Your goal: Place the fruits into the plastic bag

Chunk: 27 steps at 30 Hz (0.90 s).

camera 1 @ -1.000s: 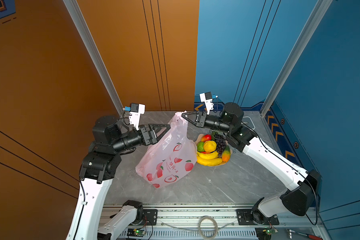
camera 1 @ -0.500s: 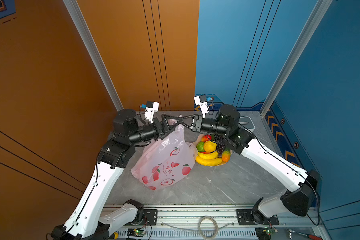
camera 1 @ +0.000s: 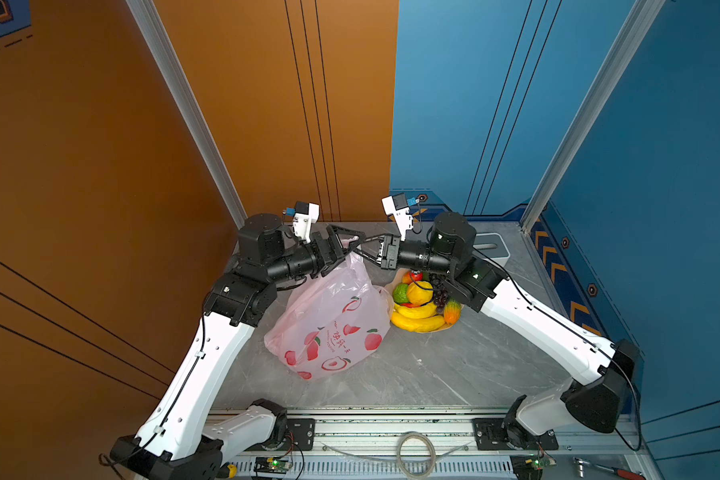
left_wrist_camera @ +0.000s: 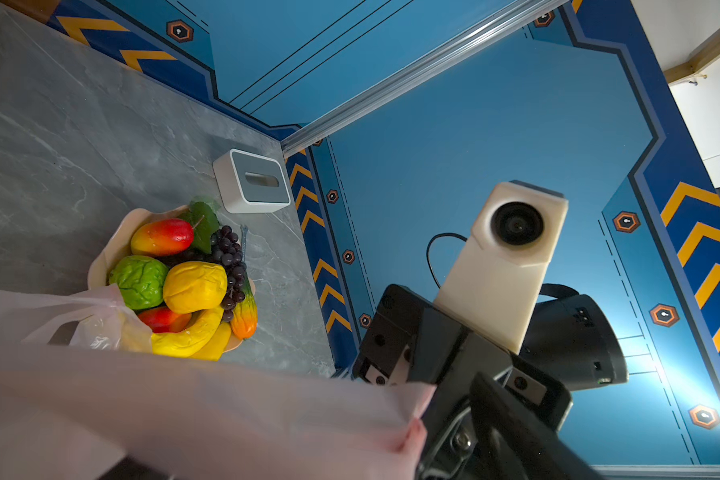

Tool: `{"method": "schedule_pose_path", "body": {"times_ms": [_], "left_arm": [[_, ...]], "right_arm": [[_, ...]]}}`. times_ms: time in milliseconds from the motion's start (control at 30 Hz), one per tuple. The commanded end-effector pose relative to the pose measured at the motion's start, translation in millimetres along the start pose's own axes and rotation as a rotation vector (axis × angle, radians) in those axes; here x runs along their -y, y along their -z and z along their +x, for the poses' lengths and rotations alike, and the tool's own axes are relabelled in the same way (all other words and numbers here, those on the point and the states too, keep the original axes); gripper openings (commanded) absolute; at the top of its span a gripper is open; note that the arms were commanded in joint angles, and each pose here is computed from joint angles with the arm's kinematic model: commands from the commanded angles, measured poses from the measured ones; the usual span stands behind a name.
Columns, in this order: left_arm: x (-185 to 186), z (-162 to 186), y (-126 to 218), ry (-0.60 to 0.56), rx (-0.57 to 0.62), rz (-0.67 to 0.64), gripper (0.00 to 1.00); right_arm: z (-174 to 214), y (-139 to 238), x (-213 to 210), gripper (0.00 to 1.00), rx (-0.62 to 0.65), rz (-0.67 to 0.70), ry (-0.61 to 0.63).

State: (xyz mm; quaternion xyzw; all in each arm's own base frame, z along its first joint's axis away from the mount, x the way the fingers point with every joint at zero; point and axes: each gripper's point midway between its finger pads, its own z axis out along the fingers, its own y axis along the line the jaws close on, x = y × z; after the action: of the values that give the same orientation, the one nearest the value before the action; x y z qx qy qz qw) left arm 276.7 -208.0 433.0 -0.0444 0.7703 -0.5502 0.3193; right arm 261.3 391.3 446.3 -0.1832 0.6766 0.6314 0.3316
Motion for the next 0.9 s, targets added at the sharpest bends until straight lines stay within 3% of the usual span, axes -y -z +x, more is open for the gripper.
{"method": "schedule_pose_path", "body": {"times_ms": [0, 67, 133, 267, 400, 467, 733, 867], "left_arm": [[19.7, -13.3, 0.7, -0.036, 0.055, 0.053, 0.89], [22.6, -15.7, -1.2, -0.031, 0.063, 0.071, 0.88], [24.1, -16.7, -3.6, -0.025, 0.067, 0.084, 0.77], [26.1, -16.3, -4.7, -0.013, 0.071, 0.109, 0.59], [24.7, -14.6, -2.3, -0.009, 0.072, 0.111, 0.51], [24.2, -13.6, -0.3, -0.006, 0.073, 0.114, 0.46], [15.1, -15.7, 5.8, 0.019, 0.082, 0.096, 0.03], [12.1, -16.7, 4.9, 0.027, 0.079, 0.093, 0.00]], "right_arm": [[-4.2, 1.0, -20.2, 0.00, 0.006, -0.044, 0.040], [-1.4, -2.0, -19.3, 0.00, -0.003, -0.047, 0.036], [0.6, -3.8, -17.2, 0.00, -0.008, -0.044, 0.031], [1.5, -3.2, -14.1, 0.18, -0.006, -0.031, 0.030], [-0.8, 0.0, -10.2, 0.34, 0.010, -0.009, 0.033], [-4.1, 2.7, -8.6, 0.37, 0.026, 0.002, 0.036], [-7.8, 12.7, -4.1, 0.61, 0.053, 0.040, 0.046], [-5.4, 27.6, 1.8, 0.69, 0.070, 0.090, 0.064]]}}
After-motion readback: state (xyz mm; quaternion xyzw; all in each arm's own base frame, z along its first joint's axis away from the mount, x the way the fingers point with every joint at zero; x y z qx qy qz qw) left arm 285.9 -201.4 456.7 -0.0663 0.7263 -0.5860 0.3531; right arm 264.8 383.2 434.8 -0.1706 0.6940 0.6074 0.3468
